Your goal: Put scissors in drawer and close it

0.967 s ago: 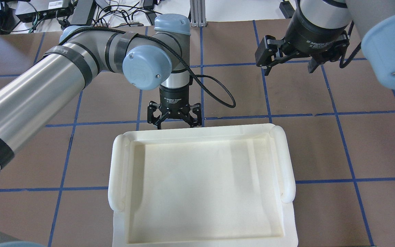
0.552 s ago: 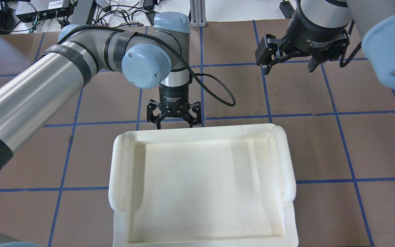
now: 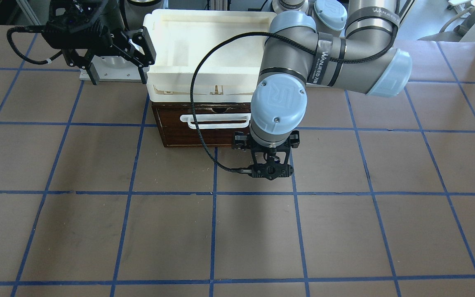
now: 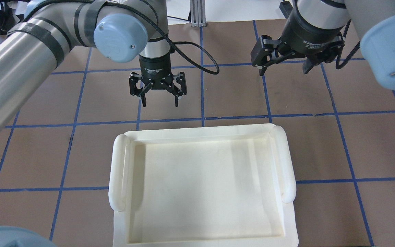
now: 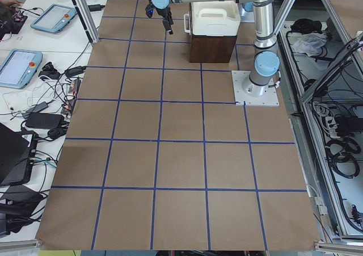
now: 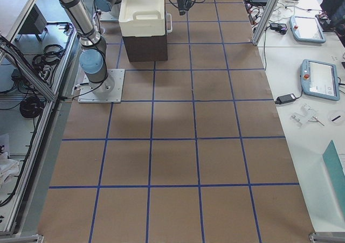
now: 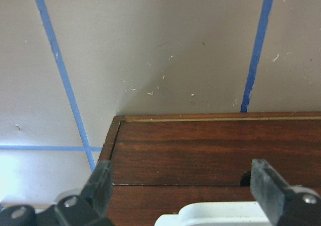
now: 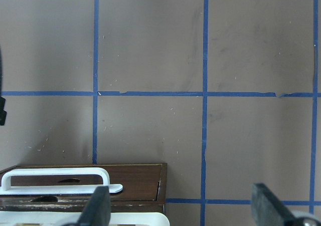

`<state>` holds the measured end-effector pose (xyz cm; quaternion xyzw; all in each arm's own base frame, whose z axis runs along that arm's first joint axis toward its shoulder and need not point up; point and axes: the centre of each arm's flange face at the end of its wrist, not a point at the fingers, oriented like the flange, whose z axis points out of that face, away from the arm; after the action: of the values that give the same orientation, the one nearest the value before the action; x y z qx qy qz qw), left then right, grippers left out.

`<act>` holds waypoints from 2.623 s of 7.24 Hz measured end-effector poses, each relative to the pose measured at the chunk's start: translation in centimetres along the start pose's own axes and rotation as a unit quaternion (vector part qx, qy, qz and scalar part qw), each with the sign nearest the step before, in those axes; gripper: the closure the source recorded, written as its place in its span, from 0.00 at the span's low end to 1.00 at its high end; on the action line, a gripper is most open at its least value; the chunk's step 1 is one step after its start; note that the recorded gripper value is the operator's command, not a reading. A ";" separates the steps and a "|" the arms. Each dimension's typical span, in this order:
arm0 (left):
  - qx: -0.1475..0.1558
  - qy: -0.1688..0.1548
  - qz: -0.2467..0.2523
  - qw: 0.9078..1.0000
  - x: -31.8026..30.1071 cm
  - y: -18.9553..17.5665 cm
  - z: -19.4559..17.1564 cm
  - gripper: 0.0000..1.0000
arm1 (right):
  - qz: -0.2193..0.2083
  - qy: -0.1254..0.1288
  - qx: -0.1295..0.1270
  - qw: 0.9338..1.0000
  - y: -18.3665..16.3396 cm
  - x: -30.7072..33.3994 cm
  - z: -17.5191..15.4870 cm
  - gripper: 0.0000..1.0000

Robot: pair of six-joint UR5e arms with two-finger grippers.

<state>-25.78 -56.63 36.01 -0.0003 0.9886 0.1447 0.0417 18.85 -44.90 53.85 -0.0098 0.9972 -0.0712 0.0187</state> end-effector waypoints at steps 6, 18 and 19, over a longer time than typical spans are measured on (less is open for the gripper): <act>0.152 -0.008 0.001 0.988 -14.5 6.0 -12.8 0.00 | 0.001 0.001 -0.001 1.000 0.0 0.0 0.1 0.00; 0.224 0.051 -0.036 0.973 -14.3 11.2 -15.0 0.00 | 0.001 0.001 -0.001 1.000 0.0 0.0 0.1 0.00; 0.219 0.052 -0.040 0.973 -14.3 11.1 -14.8 0.00 | 0.001 0.001 -0.001 1.000 0.0 0.0 0.1 0.00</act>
<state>-12.85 -50.40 54.48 -0.0382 0.9962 -0.0776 -0.0047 18.83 -44.95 53.72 -0.0090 0.9974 -0.0697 0.0175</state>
